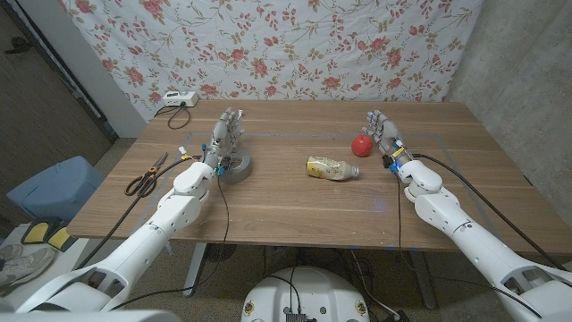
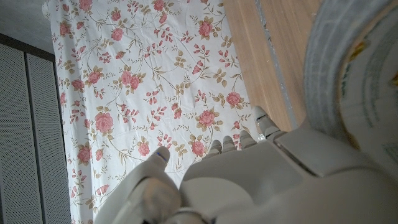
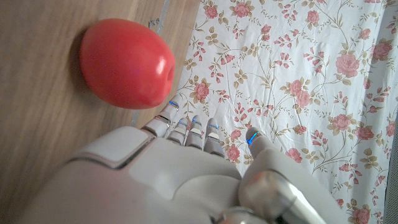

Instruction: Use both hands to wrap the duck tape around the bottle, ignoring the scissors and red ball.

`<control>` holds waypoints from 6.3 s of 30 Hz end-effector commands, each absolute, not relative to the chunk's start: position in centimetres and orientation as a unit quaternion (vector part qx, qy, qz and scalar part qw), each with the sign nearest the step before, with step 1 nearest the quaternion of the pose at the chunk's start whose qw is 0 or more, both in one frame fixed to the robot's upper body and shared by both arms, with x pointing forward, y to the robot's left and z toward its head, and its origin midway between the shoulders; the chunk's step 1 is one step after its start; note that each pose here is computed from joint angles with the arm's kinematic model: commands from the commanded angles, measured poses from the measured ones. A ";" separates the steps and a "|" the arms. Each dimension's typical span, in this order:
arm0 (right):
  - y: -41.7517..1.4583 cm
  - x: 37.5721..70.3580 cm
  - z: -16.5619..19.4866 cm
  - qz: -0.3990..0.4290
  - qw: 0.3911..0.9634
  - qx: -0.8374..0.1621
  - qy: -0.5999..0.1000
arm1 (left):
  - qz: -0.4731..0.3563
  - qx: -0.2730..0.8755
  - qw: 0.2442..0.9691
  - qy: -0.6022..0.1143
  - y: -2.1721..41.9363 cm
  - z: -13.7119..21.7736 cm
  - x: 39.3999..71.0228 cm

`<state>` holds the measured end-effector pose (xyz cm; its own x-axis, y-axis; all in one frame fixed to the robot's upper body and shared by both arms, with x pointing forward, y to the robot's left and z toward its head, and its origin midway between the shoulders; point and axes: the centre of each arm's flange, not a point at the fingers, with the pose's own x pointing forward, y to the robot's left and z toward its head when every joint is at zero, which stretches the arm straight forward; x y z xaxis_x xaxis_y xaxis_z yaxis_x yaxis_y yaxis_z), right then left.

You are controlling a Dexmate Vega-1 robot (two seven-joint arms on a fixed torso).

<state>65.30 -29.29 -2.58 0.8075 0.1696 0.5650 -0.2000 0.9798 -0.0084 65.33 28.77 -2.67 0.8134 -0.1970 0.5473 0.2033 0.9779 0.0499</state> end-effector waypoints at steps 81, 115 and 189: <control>-24.7 50.8 -1.4 0.024 0.778 -0.603 -0.175 | -0.130 0.031 0.947 -0.291 22.9 -0.7 63.8; -19.3 50.9 -1.8 0.051 0.676 -0.726 -0.114 | -0.122 0.026 0.949 -0.288 23.0 -1.4 63.0; -14.8 56.2 -3.2 0.030 0.580 -0.813 -0.050 | -0.119 0.025 0.951 -0.283 23.1 -1.3 62.9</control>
